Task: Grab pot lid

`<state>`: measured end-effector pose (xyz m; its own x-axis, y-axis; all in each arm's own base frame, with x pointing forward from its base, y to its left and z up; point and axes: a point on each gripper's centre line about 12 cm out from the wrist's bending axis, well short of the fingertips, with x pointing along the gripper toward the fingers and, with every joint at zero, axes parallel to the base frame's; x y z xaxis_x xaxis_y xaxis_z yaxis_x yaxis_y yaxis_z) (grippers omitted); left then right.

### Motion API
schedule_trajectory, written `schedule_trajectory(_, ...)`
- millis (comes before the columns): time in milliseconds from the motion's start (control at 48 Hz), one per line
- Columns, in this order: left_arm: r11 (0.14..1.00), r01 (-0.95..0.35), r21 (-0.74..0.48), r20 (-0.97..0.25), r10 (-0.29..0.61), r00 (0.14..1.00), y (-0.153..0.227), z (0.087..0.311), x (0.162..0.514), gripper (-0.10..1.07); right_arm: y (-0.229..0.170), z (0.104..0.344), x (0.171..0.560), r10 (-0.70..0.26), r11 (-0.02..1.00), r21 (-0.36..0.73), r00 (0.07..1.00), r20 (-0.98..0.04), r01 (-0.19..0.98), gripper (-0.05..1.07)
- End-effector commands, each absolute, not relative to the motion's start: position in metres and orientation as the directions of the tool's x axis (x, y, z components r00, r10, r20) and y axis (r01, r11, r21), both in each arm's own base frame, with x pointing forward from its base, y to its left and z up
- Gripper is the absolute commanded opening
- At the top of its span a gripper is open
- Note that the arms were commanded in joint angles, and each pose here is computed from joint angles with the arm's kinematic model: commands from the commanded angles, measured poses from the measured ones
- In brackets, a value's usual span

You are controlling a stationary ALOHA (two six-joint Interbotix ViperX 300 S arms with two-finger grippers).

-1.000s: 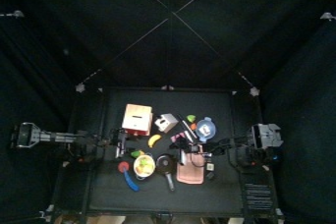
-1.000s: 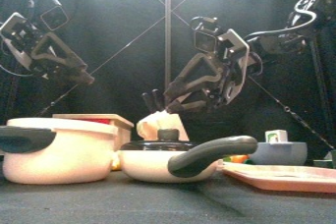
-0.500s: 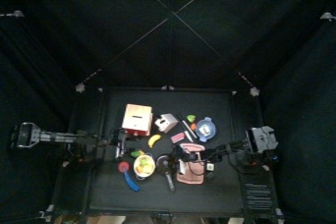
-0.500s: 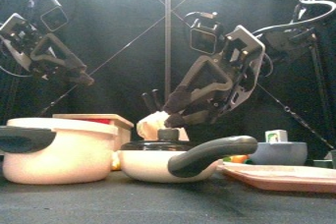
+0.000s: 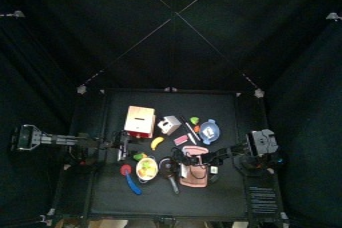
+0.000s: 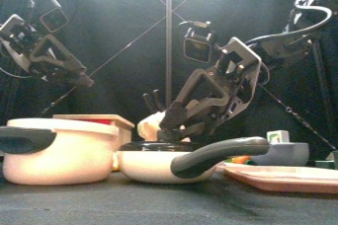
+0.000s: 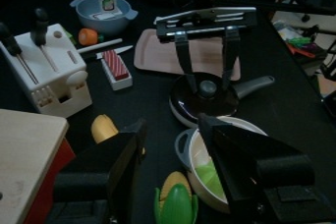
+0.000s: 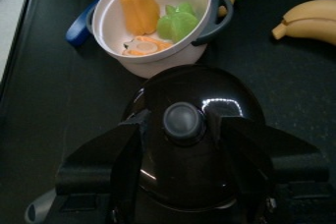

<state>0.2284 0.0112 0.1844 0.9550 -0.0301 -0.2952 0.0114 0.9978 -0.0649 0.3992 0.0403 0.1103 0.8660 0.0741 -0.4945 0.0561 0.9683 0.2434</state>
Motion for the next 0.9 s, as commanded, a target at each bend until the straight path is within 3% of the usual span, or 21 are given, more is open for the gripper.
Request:
schedule_trajectory(0,0.998,0.011,-0.067,-0.279,-0.029,0.960,0.0118,0.1886,0.2312,0.84,0.0401,0.1208,0.4031,0.074,0.967,0.249,0.881,-0.468,0.051,0.85)
schedule_trajectory(667,0.997,0.006,-0.074,-0.286,-0.027,0.958,0.0119,0.1860,0.2295,0.84,0.0342,0.1159,0.4028,0.065,0.977,0.209,0.849,-0.525,0.054,0.84)
schedule_trajectory(875,0.997,0.004,-0.074,-0.286,-0.025,0.958,0.0123,0.1860,0.2295,0.84,0.0326,0.1142,0.4028,0.063,0.977,0.203,0.843,-0.534,0.056,0.70)
